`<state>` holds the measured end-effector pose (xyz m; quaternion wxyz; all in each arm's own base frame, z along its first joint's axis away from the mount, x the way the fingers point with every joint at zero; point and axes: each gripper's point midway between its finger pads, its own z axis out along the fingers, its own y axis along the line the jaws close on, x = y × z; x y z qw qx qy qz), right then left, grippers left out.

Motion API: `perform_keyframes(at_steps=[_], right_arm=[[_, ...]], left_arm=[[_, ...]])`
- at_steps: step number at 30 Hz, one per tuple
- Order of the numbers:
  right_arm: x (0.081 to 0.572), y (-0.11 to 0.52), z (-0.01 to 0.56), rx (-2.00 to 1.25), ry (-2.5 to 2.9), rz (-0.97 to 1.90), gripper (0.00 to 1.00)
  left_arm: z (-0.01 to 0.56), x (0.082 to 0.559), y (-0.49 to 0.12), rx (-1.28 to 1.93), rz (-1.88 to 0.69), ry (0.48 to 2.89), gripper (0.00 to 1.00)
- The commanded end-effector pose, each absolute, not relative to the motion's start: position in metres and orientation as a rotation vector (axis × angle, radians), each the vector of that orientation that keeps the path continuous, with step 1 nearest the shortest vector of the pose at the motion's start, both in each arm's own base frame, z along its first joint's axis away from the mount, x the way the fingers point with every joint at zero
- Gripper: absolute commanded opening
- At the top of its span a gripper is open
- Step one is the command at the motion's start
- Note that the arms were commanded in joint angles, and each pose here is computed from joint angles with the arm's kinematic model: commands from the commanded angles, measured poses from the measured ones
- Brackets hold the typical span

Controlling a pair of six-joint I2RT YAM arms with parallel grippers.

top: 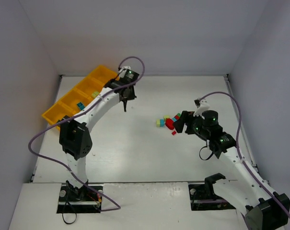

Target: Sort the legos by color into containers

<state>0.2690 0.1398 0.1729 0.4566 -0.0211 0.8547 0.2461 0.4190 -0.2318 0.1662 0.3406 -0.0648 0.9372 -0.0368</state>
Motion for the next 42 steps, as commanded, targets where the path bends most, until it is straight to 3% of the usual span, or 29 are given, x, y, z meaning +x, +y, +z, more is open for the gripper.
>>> perform_keyframes(at_steps=[1,10,19,25,33,40,42], right_arm=[[0.280,0.152,0.206,-0.141,2.004,0.656,0.71],[0.269,0.160,0.194,-0.189,2.016,0.716,0.71],[0.274,0.159,0.181,-0.069,2.073,0.729,0.71],[0.277,0.158,0.169,-0.033,2.116,0.720,0.71],[0.281,0.160,0.166,-0.055,2.132,0.711,0.72],[0.285,0.154,0.164,-0.050,2.133,0.667,0.71],[0.288,0.150,0.164,-0.043,2.131,0.636,0.66]], left_arm=[[0.210,0.465,-0.179,-0.160,0.065,2.310,0.04],[0.248,0.588,-0.099,-0.236,0.126,2.123,0.12],[0.239,0.655,-0.058,-0.234,0.081,1.961,0.15],[0.230,0.666,-0.063,-0.224,0.049,1.936,0.16],[0.209,0.675,-0.064,-0.226,0.038,1.948,0.31],[0.238,0.663,-0.087,-0.214,-0.088,1.928,0.39],[0.253,0.647,-0.107,-0.171,-0.169,1.932,0.39]])
